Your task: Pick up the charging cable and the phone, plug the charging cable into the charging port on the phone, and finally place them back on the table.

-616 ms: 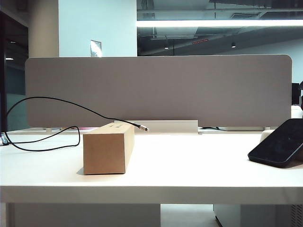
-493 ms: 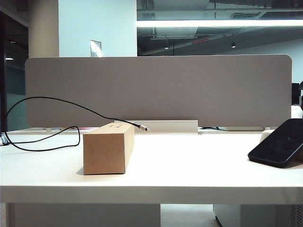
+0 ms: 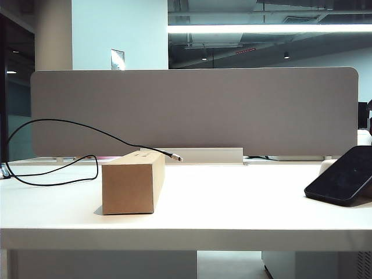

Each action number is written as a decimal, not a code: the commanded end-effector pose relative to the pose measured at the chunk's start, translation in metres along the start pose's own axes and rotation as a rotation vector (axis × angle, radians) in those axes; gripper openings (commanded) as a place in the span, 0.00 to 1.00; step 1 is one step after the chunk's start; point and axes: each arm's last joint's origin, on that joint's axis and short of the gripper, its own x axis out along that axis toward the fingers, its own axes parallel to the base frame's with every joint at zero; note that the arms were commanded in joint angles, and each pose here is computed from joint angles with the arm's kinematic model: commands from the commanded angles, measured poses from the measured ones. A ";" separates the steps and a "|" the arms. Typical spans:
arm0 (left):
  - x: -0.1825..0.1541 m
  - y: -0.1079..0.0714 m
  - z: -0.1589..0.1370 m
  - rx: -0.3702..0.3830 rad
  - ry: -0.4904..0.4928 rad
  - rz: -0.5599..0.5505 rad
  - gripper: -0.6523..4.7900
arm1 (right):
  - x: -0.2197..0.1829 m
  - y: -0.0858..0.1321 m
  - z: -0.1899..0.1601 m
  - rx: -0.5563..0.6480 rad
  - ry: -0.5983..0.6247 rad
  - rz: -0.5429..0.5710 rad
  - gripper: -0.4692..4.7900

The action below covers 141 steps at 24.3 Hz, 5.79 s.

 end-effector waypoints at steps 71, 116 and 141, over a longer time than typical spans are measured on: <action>0.142 -0.077 0.162 0.097 0.311 -0.676 0.11 | 0.120 -0.031 0.018 0.700 0.499 -0.065 0.79; 0.144 -0.088 0.165 0.133 0.260 -0.698 0.11 | 0.175 -0.031 -0.021 0.886 0.538 0.419 0.08; 0.285 -0.219 0.134 0.693 0.456 -0.975 0.17 | 0.129 -0.011 0.087 0.673 0.203 0.679 0.08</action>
